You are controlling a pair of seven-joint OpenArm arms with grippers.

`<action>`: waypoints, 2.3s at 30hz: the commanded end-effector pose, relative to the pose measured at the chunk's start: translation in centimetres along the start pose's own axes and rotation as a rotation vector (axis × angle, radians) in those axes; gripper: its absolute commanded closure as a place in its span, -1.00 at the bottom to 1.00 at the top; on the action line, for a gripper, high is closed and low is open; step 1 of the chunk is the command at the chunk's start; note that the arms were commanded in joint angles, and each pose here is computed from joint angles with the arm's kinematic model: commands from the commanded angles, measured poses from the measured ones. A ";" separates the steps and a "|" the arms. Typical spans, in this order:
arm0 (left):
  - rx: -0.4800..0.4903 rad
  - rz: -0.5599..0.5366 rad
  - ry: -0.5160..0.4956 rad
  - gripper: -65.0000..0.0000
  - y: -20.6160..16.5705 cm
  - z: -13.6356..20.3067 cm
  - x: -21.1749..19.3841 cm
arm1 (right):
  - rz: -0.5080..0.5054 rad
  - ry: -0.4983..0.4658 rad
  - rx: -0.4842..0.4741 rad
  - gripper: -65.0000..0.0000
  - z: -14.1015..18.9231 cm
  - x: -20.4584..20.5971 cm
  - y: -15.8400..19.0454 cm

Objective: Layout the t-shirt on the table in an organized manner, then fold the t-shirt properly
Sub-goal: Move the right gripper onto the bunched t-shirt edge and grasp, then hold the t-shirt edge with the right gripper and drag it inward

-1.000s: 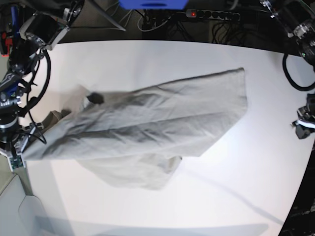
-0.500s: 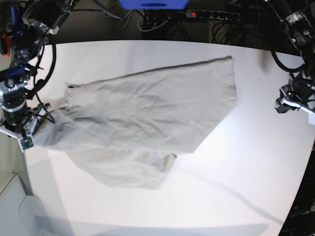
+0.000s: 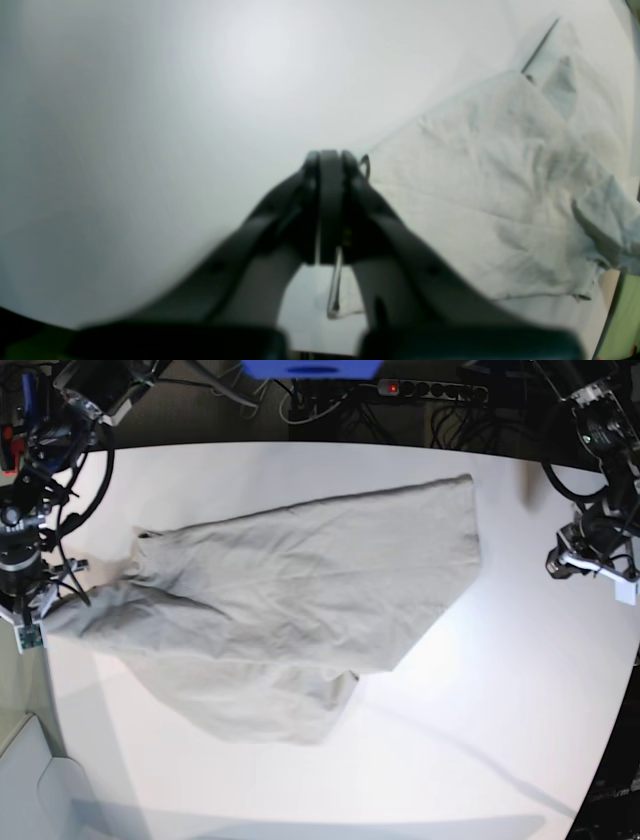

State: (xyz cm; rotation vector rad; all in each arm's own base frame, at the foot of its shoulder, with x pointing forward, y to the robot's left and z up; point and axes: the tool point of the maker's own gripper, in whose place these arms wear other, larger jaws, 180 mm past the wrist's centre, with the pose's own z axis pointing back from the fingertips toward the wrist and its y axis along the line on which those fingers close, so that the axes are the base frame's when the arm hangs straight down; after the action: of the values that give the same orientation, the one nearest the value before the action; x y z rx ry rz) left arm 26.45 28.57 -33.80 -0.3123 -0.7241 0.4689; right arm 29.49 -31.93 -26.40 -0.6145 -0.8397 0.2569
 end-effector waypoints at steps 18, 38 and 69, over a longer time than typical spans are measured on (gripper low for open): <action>-0.015 0.013 -0.004 0.41 -0.5 0.0 -0.5 | -0.031 0.002 -0.097 -0.44 0.9 -0.1 -3.3; -0.058 -0.010 0.050 -1.00 -2.3 -1.2 -2.1 | 0.512 -0.239 0.462 -0.45 -3.1 12.8 19.6; 0.000 0.041 -0.008 -1.00 0.3 0.3 -0.7 | 0.703 -0.090 0.606 0.58 -6.8 10.6 25.6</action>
State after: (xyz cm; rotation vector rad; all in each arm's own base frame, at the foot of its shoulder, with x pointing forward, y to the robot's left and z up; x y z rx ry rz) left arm 25.00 28.03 -35.37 -0.3333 -0.6872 0.5196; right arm 41.04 -9.47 -40.01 -0.2848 -0.5198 1.1477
